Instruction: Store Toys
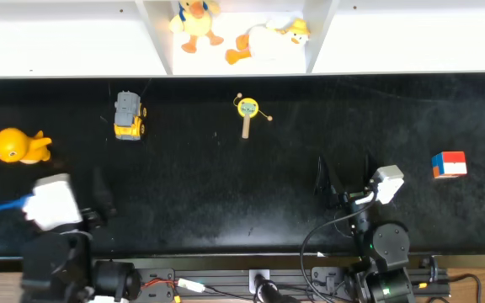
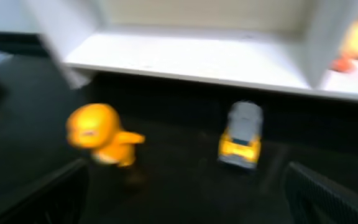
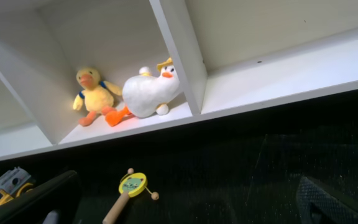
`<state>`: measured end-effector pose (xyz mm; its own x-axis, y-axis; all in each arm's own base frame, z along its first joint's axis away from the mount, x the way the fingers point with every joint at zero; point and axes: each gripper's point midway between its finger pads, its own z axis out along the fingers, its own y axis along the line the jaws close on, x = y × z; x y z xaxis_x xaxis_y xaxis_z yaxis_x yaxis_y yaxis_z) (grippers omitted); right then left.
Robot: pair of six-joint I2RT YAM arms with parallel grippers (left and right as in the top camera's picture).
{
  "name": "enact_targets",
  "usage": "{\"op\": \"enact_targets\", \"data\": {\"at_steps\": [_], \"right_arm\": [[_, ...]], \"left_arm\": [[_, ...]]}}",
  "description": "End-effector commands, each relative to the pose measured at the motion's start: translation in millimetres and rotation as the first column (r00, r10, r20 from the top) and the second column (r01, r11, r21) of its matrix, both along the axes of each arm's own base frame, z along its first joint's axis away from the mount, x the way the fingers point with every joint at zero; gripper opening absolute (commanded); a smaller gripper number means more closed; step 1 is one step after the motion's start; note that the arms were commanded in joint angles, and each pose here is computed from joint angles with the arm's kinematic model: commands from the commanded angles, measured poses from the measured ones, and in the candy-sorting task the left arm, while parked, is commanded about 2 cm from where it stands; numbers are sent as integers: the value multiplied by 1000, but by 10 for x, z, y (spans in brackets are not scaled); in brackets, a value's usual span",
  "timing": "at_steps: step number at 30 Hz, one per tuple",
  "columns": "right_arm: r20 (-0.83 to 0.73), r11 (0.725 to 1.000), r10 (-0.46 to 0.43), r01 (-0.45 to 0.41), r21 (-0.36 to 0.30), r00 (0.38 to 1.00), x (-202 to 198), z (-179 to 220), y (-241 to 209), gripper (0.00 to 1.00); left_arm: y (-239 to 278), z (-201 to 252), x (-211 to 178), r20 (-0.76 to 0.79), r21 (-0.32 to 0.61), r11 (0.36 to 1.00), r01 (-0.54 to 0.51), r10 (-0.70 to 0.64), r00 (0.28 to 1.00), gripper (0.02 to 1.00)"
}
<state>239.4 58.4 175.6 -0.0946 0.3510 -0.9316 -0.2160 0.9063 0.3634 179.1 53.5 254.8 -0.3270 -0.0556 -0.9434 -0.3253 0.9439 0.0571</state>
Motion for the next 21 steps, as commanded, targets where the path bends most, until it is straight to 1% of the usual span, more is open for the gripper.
{"op": "enact_targets", "data": {"at_steps": [1,4,8,10,12,15,20,21], "right_arm": [[0,1000,10,-10,-7,1000,-2,-37,21,993],[0,1000,10,-10,-7,1000,-2,-37,21,996],[0,1000,10,-10,-7,1000,-2,-37,21,996],[0,1000,10,-10,-7,1000,-2,-37,21,996],[0,1000,10,-10,-7,1000,-2,-37,21,996],[0,1000,10,-10,-7,1000,-2,-37,21,993],[0,1000,10,-10,-7,1000,-2,-37,21,996],[0,1000,10,-10,-7,1000,-2,-37,21,996]], "left_arm": [[339,402,-160,22,-6,972,-233,233,972,998],[466,531,-228,21,-20,943,-333,334,942,998],[526,535,-258,-15,15,928,-374,374,927,996],[528,511,-266,-28,22,927,-374,374,927,996],[467,507,-215,-27,-2,941,-337,337,941,998],[429,524,-175,-16,-20,949,-315,315,949,998],[485,564,-197,0,-1,938,-347,347,938,998],[518,564,-219,1,10,930,-368,368,930,996]]}}
